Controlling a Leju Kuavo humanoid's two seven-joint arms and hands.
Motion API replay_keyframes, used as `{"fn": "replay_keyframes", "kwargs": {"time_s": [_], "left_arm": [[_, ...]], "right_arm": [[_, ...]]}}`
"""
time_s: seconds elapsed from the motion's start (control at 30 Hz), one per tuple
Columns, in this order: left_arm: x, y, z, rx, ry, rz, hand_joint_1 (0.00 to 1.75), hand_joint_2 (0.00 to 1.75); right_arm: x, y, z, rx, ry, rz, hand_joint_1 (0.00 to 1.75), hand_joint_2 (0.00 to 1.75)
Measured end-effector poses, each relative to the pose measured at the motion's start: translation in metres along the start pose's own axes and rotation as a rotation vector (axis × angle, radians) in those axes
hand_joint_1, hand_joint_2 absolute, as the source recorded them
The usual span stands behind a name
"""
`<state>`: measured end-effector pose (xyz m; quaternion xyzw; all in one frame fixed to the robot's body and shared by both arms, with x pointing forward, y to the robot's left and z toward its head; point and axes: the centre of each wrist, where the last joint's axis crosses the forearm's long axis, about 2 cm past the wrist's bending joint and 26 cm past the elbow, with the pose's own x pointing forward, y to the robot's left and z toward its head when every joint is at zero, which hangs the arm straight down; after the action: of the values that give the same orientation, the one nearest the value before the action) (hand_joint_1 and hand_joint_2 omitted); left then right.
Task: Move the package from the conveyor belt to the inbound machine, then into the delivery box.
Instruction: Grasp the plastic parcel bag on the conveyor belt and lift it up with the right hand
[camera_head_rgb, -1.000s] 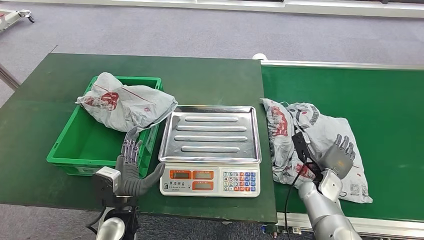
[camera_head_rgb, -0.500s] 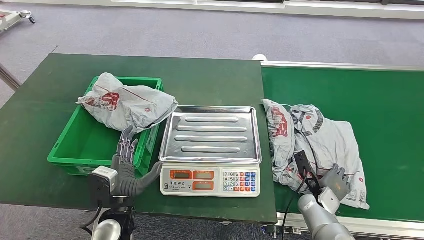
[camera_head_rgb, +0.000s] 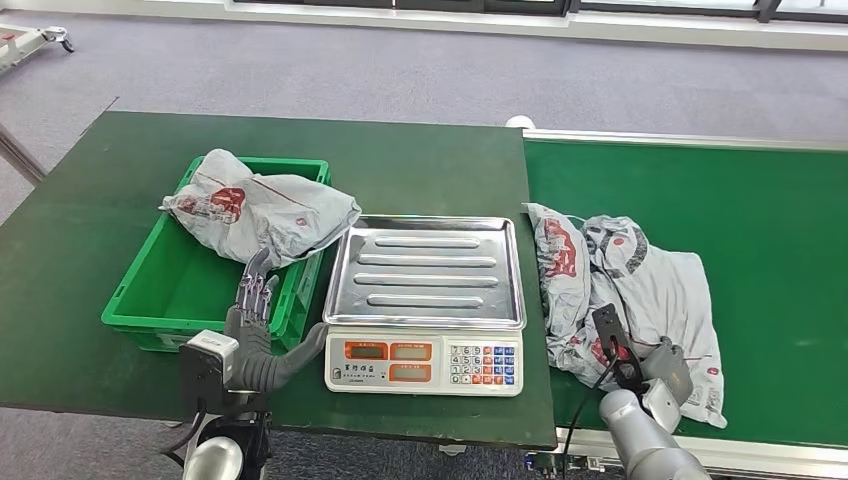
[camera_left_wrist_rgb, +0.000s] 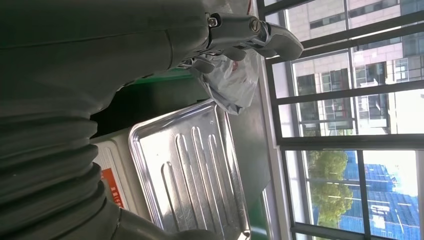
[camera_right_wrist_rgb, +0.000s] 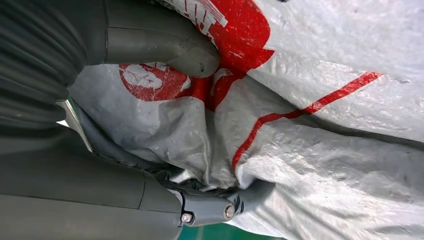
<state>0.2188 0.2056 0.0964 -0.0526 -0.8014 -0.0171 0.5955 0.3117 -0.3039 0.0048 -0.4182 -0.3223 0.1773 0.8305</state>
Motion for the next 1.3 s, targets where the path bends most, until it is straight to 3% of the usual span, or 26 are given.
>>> {"fn": "replay_keyframes", "kwargs": {"time_s": [0.53, 0.87, 1.3], "left_arm": [[0.0, -0.001, 0.0, -0.009, -0.009, 0.003, 0.0, 1.75], [0.0, -0.003, 0.0, -0.005, -0.016, 0.01, 0.0, 1.75], [-0.001, -0.005, 0.0, -0.005, -0.014, 0.013, 0.0, 1.75]], "right_arm": [[0.001, -0.003, -0.001, -0.072, -0.116, -0.019, 1.75, 1.75], [0.018, -0.005, 0.006, -0.214, -0.322, -0.089, 1.75, 1.75], [0.028, -0.011, 0.009, -0.264, -0.389, -0.131, 1.75, 1.75]]}}
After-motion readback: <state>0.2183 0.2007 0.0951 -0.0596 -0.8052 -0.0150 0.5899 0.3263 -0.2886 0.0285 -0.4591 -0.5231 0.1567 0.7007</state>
